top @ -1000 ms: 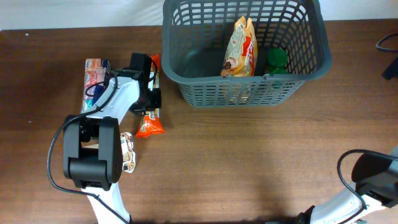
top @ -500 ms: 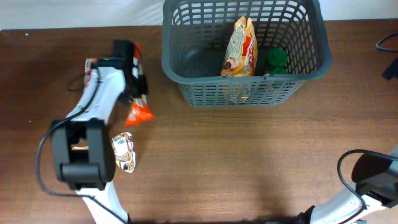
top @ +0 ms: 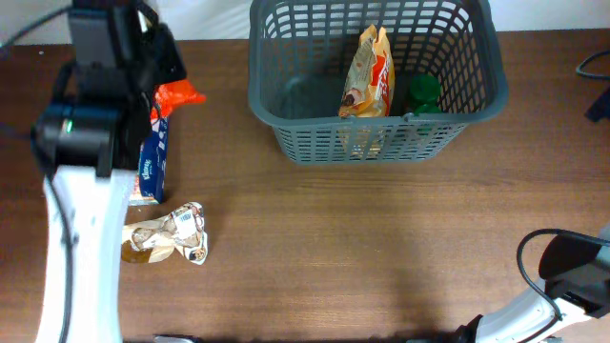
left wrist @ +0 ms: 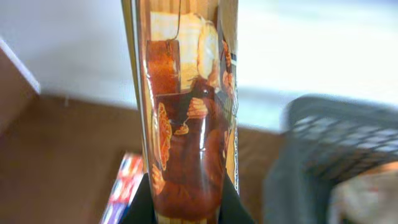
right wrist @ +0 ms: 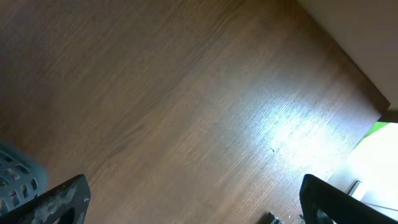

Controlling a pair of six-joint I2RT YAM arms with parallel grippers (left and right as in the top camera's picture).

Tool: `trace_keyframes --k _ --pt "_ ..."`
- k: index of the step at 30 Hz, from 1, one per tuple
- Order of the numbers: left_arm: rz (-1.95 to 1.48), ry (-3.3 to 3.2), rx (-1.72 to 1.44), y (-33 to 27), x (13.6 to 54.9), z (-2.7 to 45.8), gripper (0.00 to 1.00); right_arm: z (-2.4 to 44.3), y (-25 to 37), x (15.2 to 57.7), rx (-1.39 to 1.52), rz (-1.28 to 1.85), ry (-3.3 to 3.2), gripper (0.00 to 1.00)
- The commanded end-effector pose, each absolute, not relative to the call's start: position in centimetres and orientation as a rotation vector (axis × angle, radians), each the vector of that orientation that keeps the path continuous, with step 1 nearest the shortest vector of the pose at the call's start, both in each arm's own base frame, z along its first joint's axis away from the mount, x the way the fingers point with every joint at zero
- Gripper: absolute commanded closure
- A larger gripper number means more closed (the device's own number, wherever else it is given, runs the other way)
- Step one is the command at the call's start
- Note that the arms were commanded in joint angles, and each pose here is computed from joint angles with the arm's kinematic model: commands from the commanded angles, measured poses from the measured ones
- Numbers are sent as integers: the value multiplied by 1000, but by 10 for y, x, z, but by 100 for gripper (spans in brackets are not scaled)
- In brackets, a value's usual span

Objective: Pack container
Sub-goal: 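Lift the spaghetti packet and carry it into the basket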

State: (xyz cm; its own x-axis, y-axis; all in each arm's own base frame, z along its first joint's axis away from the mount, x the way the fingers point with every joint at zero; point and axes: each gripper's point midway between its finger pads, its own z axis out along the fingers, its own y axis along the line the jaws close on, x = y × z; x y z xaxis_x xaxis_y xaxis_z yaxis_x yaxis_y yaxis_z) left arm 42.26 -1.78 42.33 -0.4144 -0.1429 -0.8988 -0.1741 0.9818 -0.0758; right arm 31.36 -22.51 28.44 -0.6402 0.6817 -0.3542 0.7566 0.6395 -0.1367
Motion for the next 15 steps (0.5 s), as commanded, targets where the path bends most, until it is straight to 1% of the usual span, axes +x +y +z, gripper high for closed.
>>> trace_keyframes --k 1,4,8,15 --pt "28 1884 -164 -44 409 466 98 284 -228 311 1188 -419 2582 1" --pt "-41 1876 -78 -86 412 465 98 284 -228 311 1187 -419 2582 1" --pt "-94 1887 41 -139 422 453 98 284 -229 311 1188 -419 2581 1" --pt "-153 1928 172 -217 451 407 98 284 -228 311 1187 -419 2582 1"
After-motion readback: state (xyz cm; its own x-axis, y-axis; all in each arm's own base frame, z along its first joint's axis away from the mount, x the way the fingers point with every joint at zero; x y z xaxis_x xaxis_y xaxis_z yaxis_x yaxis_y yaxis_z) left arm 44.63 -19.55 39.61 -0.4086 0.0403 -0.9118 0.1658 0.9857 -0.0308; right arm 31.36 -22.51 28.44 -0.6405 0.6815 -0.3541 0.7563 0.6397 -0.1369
